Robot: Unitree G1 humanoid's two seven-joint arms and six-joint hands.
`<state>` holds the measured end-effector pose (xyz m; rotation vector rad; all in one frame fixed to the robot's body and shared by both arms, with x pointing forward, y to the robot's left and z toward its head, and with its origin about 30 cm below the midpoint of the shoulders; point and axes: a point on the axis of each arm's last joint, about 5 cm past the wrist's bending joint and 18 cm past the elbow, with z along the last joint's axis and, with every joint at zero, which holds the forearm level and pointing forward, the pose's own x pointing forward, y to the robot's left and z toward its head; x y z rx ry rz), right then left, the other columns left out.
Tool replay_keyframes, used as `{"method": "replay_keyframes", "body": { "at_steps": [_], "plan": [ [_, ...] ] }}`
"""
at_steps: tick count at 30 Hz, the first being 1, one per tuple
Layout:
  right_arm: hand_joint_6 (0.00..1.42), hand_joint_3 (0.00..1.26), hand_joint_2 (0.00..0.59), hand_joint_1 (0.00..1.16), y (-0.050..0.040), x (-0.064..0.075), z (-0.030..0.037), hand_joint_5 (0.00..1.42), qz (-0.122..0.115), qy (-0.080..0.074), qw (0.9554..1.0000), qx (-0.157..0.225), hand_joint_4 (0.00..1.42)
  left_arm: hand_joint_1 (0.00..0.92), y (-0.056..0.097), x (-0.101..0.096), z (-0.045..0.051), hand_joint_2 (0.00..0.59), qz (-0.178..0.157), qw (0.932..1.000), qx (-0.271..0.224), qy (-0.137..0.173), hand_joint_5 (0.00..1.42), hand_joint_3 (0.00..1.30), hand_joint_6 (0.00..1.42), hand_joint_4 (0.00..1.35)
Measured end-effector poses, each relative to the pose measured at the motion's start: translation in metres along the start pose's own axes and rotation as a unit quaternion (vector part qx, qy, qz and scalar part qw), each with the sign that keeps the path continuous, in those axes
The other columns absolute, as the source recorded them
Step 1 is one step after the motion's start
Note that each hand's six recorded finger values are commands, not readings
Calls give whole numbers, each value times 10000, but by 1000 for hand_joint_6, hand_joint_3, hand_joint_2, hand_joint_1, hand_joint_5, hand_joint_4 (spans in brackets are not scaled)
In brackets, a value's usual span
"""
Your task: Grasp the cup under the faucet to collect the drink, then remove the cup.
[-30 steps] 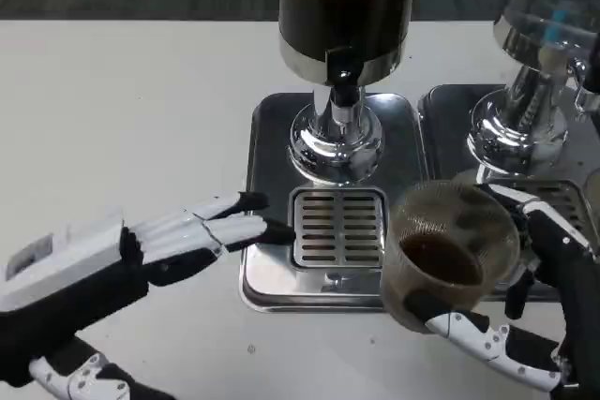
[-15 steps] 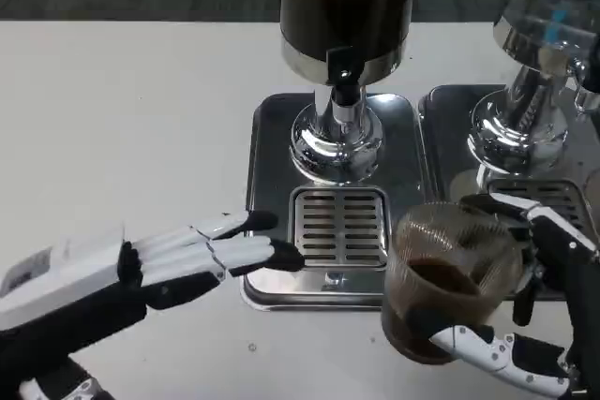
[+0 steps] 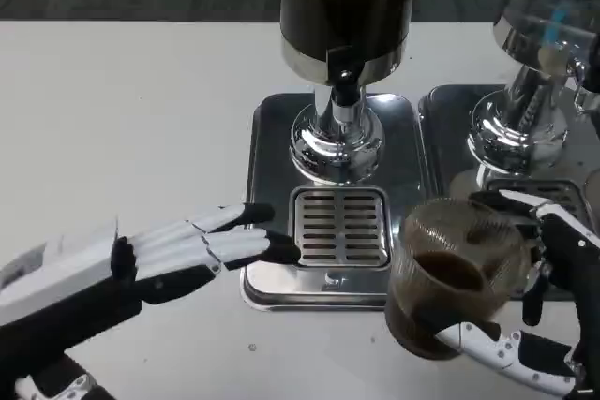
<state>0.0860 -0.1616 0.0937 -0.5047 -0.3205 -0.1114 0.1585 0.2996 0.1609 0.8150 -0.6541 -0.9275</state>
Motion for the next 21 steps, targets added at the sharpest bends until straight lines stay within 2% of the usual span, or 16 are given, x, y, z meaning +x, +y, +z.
{"method": "replay_keyframes", "body": {
  "at_steps": [4, 21],
  "plan": [
    [1248, 717, 160, 853, -2, 10, 3, 959, -24, -53, 10000, 7, 778, 0, 0, 0, 0, 85, 0, 10000, 0, 0, 8, 127, 40, 22],
    [1263, 739, 153, 856, -22, 12, 1, 973, -127, -90, 9999, -19, 792, 0, -1, -8, -9, 85, 8, 10000, -14, 36, 18, 127, 40, 27]
  ]
}}
